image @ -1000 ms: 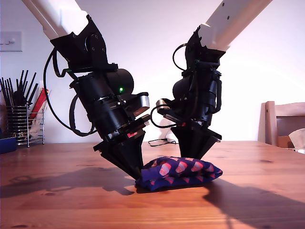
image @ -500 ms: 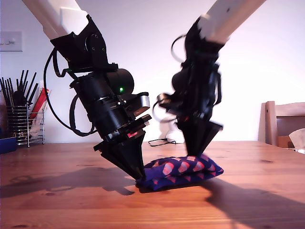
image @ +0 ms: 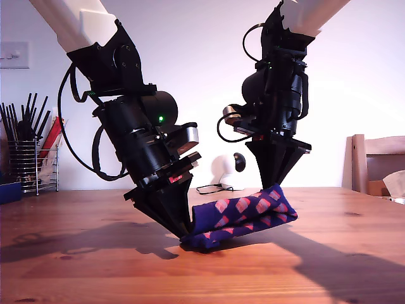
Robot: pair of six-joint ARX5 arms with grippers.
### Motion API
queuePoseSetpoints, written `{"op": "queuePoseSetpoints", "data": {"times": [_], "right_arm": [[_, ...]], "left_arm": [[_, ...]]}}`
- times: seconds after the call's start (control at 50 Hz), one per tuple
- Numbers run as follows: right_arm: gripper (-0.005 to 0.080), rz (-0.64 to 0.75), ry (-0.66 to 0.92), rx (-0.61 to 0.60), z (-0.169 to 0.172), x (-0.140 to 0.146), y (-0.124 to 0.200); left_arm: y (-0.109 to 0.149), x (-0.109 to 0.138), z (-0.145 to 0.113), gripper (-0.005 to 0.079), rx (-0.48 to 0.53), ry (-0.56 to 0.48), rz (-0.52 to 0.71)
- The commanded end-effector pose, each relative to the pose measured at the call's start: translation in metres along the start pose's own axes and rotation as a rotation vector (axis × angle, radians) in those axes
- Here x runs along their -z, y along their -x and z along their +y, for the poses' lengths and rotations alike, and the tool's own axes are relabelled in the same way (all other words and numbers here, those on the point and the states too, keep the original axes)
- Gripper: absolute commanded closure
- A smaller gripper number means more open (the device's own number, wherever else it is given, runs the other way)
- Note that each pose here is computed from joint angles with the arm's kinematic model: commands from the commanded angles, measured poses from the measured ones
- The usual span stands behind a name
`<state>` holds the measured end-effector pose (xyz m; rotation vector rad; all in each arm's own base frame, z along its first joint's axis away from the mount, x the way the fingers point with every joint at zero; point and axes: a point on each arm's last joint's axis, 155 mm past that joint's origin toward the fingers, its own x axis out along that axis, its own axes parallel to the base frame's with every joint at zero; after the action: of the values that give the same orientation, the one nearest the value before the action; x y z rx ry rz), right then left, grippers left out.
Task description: Fold the socks in front of you. After folding them, place them to the left side.
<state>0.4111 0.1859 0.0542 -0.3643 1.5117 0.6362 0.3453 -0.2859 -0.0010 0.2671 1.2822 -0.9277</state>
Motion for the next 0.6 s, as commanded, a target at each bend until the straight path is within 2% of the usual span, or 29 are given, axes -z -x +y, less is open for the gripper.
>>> {"op": "queuePoseSetpoints", "data": {"times": [0.0,0.06,0.28,0.42,0.48,0.56,0.58], "right_arm": [[0.0686,-0.017,-0.009,0.035,-0.012,0.0,0.007],[0.0639,-0.039,-0.006,0.041,-0.014,-0.006,0.007],[0.0612,-0.078,0.019,0.054,-0.017,-0.016,0.007],[0.0614,-0.058,0.005,-0.002,-0.002,-0.011,0.005],[0.0649,-0.039,0.006,-0.039,0.007,-0.007,0.005],[0.0763,-0.032,0.015,-0.062,0.017,-0.006,0.004],[0.0764,-0.03,0.019,-0.063,0.018,-0.006,0.004]], "left_arm": [[-0.035,0.064,0.01,0.0764,0.006,0.075,0.197],[-0.035,0.065,0.009,0.0764,0.01,0.077,0.2],[-0.035,0.065,0.009,0.0764,0.01,0.078,0.201],[-0.035,0.063,0.011,0.0764,0.007,0.075,0.19],[-0.036,0.062,0.011,0.0764,0.006,0.073,0.185],[-0.036,0.061,0.011,0.0764,0.006,0.072,0.183],[-0.036,0.061,0.011,0.0764,0.006,0.073,0.183]]}}
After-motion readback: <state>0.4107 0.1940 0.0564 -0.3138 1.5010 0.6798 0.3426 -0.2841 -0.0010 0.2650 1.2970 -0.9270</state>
